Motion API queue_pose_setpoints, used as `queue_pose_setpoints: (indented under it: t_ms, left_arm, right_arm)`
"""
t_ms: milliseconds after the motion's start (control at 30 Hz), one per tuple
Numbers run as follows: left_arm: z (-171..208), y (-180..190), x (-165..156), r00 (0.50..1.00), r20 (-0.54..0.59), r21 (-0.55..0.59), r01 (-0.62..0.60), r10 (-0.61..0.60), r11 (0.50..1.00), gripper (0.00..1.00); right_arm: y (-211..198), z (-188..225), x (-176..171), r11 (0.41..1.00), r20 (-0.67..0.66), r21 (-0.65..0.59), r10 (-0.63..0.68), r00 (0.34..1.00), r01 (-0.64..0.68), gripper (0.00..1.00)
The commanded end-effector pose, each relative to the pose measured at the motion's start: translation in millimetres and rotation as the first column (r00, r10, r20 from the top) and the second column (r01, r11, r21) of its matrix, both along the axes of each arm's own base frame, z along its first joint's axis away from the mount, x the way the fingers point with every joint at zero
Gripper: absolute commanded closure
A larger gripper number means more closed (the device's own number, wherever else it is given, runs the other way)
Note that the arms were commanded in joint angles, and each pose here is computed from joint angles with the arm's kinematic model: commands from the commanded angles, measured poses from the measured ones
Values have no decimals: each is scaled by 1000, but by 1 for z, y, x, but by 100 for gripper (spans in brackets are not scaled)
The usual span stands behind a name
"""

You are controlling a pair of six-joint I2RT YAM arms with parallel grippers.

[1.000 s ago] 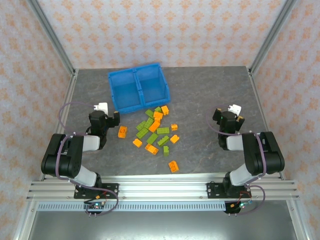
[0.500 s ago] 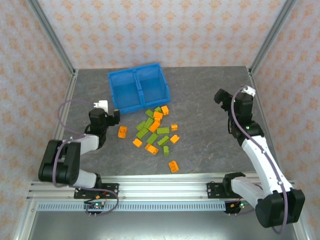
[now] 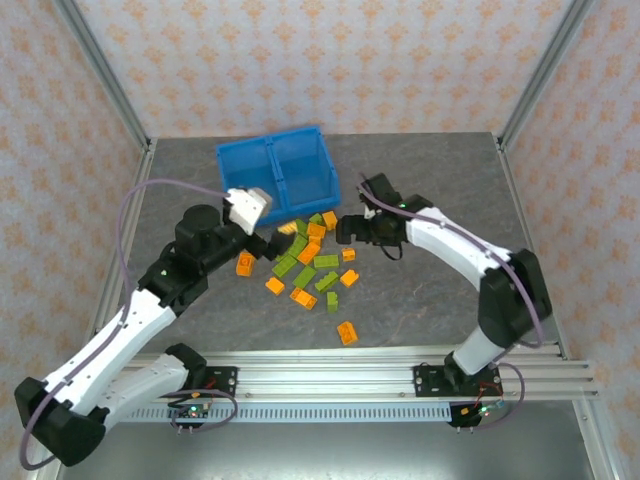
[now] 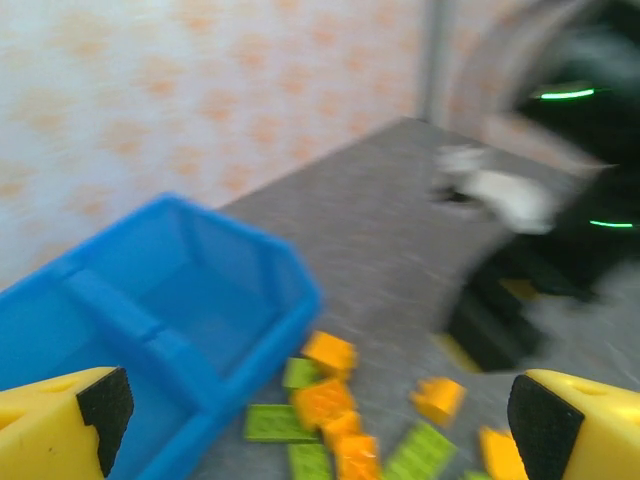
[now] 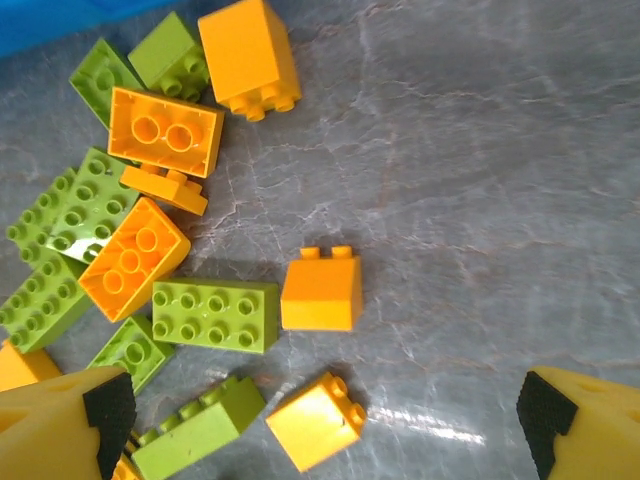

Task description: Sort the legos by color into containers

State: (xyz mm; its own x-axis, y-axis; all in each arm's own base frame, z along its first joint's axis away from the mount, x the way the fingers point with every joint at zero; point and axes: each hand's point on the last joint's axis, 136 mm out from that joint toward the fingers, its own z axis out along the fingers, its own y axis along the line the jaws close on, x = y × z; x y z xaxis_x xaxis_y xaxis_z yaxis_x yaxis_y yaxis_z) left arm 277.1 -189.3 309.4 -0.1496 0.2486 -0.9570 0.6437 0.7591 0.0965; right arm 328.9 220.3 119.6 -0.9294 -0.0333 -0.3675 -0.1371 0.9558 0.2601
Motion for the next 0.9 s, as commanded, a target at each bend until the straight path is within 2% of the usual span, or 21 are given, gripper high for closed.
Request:
queue_pose_setpoints:
  t_ms: [0,67,133,200,300,400,567,867]
  left_arm:
    - [-25,-12,-67,952,-136,212,299,-274,931,0]
    - [-30,-11,-88,923,-159,276,384,-352,881,0]
    - [-39,-5,-98,909,-171,329,417,-381,847,0]
    - [-50,1,-98,914,-153,369,405,-375,836,0]
    - [-64,1,-91,927,-102,379,372,-361,848,0]
    - [-81,-2,-92,914,-123,394,402,-386,827,0]
    - [-100,-6,-96,887,-196,402,462,-419,790,0]
    - [-104,-3,-94,895,-151,424,442,-420,791,0]
  right_arm:
    - [12,-1,25,1000,49,-24,21,999,-20,4]
    - [22,-9,43,999,70,-32,31,997,-29,19]
    - [32,-15,59,998,78,-37,44,996,-41,26]
    - [36,-23,75,998,94,-54,30,995,-25,28]
    - [44,-32,90,998,106,-59,30,994,-24,31]
    - [51,-44,98,998,92,-56,42,995,-37,33]
    - [58,-59,106,997,65,-67,45,997,-41,39]
    - [65,-76,105,997,14,-48,53,999,-52,43]
